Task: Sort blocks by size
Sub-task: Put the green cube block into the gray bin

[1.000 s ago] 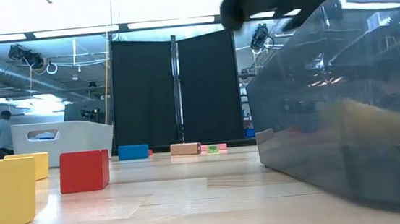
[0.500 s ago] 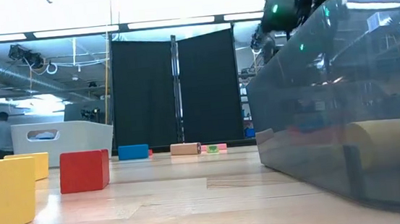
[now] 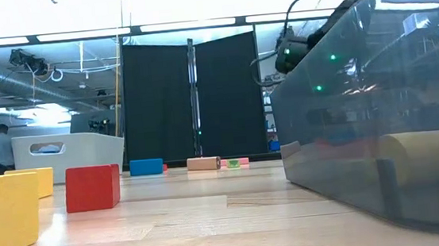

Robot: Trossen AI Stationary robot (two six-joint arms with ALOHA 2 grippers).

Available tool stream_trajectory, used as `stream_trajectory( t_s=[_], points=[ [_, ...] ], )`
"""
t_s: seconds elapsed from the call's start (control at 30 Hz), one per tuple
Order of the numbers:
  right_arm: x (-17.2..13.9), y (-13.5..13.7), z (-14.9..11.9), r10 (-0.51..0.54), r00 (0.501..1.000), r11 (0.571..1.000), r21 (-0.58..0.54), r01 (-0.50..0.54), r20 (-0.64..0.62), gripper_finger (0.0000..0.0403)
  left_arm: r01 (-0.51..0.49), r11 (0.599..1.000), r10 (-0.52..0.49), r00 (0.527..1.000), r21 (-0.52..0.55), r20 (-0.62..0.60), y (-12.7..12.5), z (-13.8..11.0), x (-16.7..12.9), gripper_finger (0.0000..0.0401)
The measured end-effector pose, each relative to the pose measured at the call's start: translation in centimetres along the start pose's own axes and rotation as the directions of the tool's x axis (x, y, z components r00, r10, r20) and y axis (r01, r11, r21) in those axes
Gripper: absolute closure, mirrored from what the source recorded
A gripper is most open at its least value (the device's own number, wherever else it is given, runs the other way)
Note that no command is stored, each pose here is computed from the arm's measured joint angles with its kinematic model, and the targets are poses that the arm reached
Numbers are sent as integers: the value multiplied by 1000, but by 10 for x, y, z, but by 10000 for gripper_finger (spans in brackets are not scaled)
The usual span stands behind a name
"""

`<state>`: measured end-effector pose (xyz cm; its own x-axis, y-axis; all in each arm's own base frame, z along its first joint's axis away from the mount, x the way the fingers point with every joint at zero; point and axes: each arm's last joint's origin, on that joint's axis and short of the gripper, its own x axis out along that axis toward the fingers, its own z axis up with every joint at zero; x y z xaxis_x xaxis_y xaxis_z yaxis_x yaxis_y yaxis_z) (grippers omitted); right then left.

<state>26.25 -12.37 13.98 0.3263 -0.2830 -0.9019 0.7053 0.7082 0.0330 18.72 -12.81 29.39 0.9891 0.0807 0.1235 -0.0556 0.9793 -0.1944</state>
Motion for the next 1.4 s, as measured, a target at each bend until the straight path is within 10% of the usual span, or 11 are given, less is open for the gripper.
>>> stream_trajectory(
  t_s=[0.43,0.77,0.97,1.4],
  points=[
    [24,9,18,-21,999,1000,-8,21,-33,203,0,1000,0,1000,9,-13,1,-4,-1,96],
    [-13,36,28,82,986,997,-8,-82,146,261,-58,997,58,998,-54,-4,6,8,-13,96],
    [-36,82,62,292,812,951,-63,-302,505,261,-59,994,63,997,-91,45,14,27,-25,96],
    [2,187,152,481,602,875,-304,-377,638,261,14,993,-11,1000,-116,29,15,37,-46,96]
  ],
)
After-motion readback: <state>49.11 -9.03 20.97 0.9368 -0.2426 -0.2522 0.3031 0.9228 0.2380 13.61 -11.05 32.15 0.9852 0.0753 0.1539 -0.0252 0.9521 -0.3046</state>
